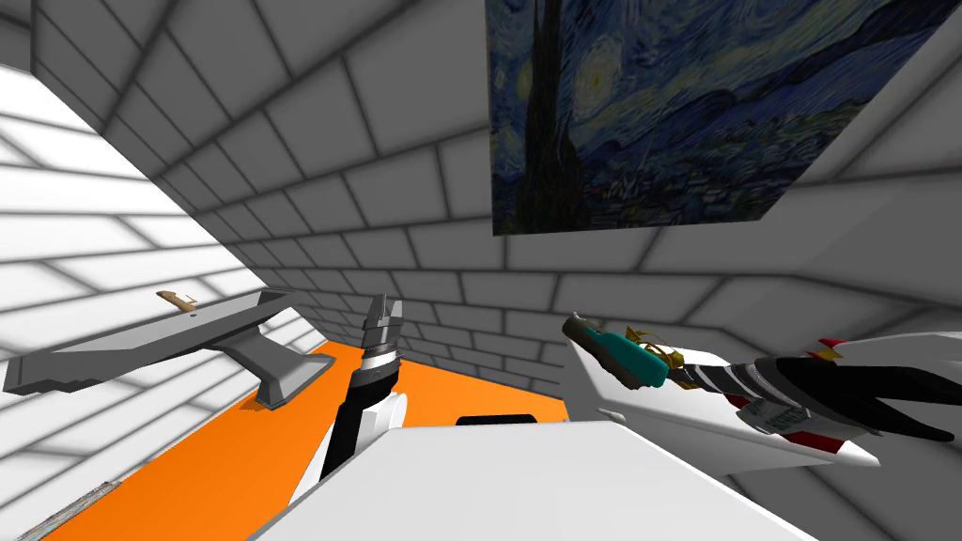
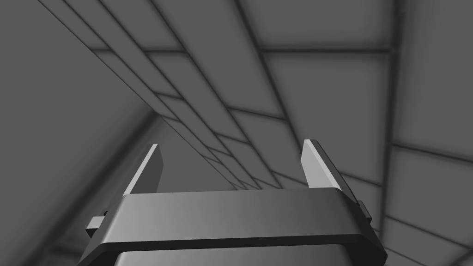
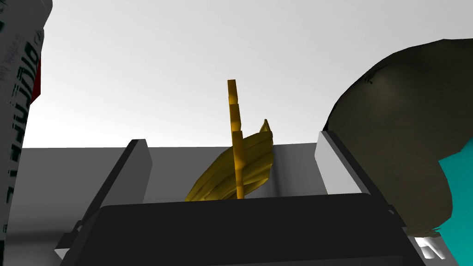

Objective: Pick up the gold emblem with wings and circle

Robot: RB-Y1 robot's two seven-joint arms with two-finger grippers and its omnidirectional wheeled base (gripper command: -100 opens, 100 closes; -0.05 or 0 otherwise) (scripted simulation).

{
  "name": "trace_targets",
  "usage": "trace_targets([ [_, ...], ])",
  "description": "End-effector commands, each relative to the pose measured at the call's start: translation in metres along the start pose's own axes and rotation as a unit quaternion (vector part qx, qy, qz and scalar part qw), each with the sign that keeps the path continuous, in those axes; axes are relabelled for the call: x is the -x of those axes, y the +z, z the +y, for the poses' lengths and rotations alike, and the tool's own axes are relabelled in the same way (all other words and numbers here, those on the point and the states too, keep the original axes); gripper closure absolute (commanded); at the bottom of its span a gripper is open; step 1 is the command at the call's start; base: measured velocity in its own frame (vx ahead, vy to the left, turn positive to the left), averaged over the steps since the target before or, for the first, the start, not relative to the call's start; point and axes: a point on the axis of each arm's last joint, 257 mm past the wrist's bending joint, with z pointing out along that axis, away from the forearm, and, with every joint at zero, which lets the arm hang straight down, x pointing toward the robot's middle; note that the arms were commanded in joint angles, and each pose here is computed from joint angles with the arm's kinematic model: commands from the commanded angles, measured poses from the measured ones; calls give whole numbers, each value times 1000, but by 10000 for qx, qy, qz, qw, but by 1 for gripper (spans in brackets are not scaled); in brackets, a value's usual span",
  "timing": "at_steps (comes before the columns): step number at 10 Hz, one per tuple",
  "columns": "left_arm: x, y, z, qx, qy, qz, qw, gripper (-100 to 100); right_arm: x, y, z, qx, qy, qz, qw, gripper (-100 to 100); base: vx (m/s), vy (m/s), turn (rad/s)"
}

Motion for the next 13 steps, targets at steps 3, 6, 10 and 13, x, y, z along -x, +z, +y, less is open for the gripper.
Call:
trace_targets([
  [3, 0, 0, 0, 1, 1, 0, 10000, 0, 0, -1, -5, -38, 71, -60, 9999, -100, -14, 3, 22],
  [6, 0, 0, 0, 1, 1, 0, 10000, 0, 0, -1, -4, -31, 68, -64, 10000, 100, 0, 0, 0],
  [10, 0, 0, 0, 1, 1, 0, 10000, 0, 6, 1, 6, 41, 37, -56, 10000, 100, 6, -4, -47],
  [13, 0, 0, 0, 2, 2, 0, 10000, 0, 11, 3, 17, 129, -78, -7, 9999, 100, 34, -12, -129],
])
